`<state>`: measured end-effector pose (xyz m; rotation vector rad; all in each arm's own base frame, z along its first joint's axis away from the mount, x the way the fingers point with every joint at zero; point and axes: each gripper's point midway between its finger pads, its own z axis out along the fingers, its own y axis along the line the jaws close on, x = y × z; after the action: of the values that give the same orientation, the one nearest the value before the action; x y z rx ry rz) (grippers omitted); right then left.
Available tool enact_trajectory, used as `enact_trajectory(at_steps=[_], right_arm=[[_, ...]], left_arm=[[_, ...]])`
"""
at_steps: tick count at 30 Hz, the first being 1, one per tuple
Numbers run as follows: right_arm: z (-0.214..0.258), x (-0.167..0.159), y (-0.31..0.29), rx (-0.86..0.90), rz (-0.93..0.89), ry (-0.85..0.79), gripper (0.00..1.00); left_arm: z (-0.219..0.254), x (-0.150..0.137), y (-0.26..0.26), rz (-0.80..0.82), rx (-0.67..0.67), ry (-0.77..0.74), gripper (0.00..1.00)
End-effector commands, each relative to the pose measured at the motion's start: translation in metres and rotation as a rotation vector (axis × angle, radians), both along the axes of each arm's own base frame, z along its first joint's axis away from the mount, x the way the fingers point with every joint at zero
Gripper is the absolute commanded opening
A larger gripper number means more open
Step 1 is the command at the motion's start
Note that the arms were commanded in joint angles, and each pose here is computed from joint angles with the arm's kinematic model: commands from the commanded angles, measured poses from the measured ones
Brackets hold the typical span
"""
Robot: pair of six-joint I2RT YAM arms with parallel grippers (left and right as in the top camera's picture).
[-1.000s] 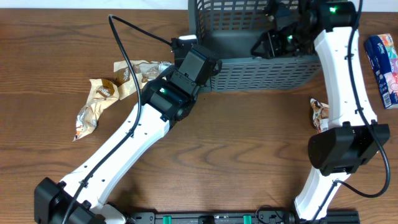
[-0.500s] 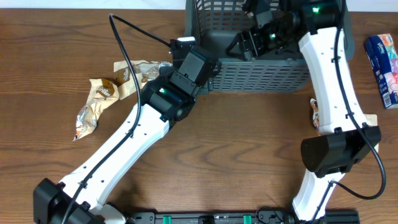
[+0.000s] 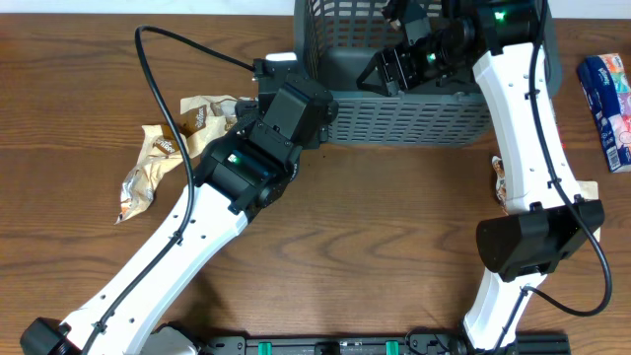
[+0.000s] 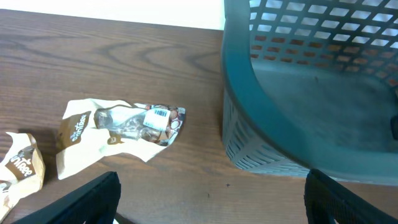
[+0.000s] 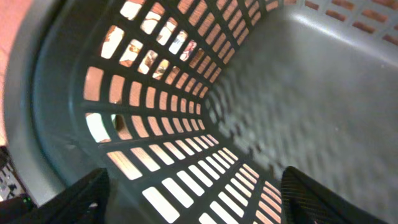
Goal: Pack container
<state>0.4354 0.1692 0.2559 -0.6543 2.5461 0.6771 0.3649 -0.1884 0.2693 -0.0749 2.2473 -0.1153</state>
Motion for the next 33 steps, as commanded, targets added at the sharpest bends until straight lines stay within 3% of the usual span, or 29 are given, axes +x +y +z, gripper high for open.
enact_trajectory(at_steps=[1,8,11,12,16,20,23,29,31,33], right_arm=[[0.025,0.003,0.009,0.056,0.022,-0.058,0.78],[0.097,0.005,0.010,0.116,-0.014,-0.218,0.84],[0.132,-0.001,0.006,0.146,-0.054,-0.282,0.82],[0.141,-0.003,0.002,0.148,-0.077,-0.299,0.79],[0.168,-0.014,-0.027,0.097,-0.218,-0.347,0.50],[0.177,-0.039,-0.070,-0.003,-0.370,-0.342,0.34],[0.191,-0.058,-0.101,-0.013,-0.519,-0.346,0.13],[0.231,-0.098,-0.132,0.052,-0.659,-0.423,0.10],[0.236,-0.108,-0.142,0.042,-0.702,-0.438,0.09],[0.235,-0.117,-0.156,-0.005,-0.759,-0.440,0.07]], left_arm=[[0.017,0.000,0.006,0.003,0.012,-0.041,0.84],[0.012,-0.004,0.009,0.002,0.030,-0.016,0.84],[0.009,-0.006,0.011,0.002,0.041,-0.003,0.84],[0.009,-0.007,0.011,0.001,0.044,0.000,0.84],[0.011,-0.008,0.012,-0.017,0.064,-0.006,0.84],[0.019,-0.009,0.017,-0.008,0.071,-0.030,0.84],[0.027,-0.011,0.023,0.012,0.075,-0.056,0.83],[0.038,-0.016,0.027,0.002,0.075,-0.078,0.81],[0.041,-0.017,0.028,-0.007,0.084,-0.085,0.74],[0.044,-0.018,0.031,-0.003,0.091,-0.093,0.59]])
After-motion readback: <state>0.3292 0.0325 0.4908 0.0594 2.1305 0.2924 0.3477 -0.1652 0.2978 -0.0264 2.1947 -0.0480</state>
